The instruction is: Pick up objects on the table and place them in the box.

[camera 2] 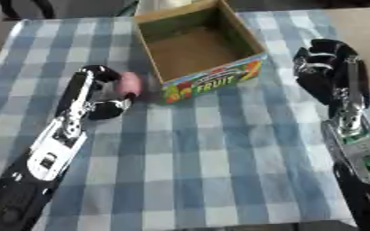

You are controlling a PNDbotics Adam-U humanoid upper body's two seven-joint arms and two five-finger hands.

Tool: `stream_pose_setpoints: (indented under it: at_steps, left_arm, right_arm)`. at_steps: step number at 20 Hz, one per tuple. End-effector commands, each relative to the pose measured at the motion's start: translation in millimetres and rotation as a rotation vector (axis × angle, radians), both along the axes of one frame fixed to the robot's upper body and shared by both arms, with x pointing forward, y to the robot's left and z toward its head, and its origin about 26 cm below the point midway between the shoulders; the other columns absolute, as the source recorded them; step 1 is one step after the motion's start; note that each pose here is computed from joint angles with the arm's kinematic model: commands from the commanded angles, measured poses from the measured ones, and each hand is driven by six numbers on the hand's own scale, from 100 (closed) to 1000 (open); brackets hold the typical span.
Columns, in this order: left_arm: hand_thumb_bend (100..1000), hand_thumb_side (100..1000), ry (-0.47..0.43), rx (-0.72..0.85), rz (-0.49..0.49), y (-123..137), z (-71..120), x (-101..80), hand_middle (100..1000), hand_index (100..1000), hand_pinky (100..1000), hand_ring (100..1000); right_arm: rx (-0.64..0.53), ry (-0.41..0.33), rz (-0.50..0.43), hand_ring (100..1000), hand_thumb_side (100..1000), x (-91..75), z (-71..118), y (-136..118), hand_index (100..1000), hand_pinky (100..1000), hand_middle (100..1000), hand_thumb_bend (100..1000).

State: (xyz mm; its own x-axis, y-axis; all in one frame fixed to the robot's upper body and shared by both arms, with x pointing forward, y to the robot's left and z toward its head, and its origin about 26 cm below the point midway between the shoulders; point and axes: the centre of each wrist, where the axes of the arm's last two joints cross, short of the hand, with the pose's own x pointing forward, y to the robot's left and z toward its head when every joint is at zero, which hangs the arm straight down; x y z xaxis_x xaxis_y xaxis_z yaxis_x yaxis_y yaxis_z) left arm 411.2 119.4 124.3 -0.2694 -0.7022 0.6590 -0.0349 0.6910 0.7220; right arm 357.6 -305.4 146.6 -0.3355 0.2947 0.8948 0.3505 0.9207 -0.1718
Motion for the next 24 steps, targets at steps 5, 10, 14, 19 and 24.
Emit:
stream_pose_setpoints:
  at_steps: [5, 10, 14, 19, 24]
  left_arm:
    - [348, 100, -0.055, -0.015, 0.037, -1.9, 10.4, 1.9, 483, 554, 639, 651]
    - [224, 100, -0.093, -0.061, 0.099, 0.1, 11.9, 1.5, 421, 488, 606, 604]
    - [218, 100, -0.152, -0.093, 0.149, 3.2, 18.3, -0.4, 350, 400, 574, 554]
    - [206, 100, -0.212, -0.135, 0.183, 7.8, 28.7, -3.7, 340, 388, 568, 547]
    - [217, 100, -0.268, -0.153, 0.166, 13.6, 51.8, -8.7, 350, 397, 571, 555]
  right_arm:
    - [-0.009, -0.023, 0.002, 643, 116, 1.5, 9.4, -2.7, 691, 602, 619, 162]
    - [-0.008, -0.023, 0.002, 643, 116, 1.5, 9.3, -2.8, 691, 602, 619, 162]
    - [-0.007, -0.023, 0.001, 643, 115, 1.4, 8.9, -3.1, 691, 602, 618, 162]
    - [-0.008, -0.022, 0.001, 643, 115, 1.4, 8.8, -3.4, 691, 602, 618, 162]
    - [-0.009, -0.019, -0.002, 642, 115, 1.0, 8.0, -4.3, 691, 602, 618, 163]
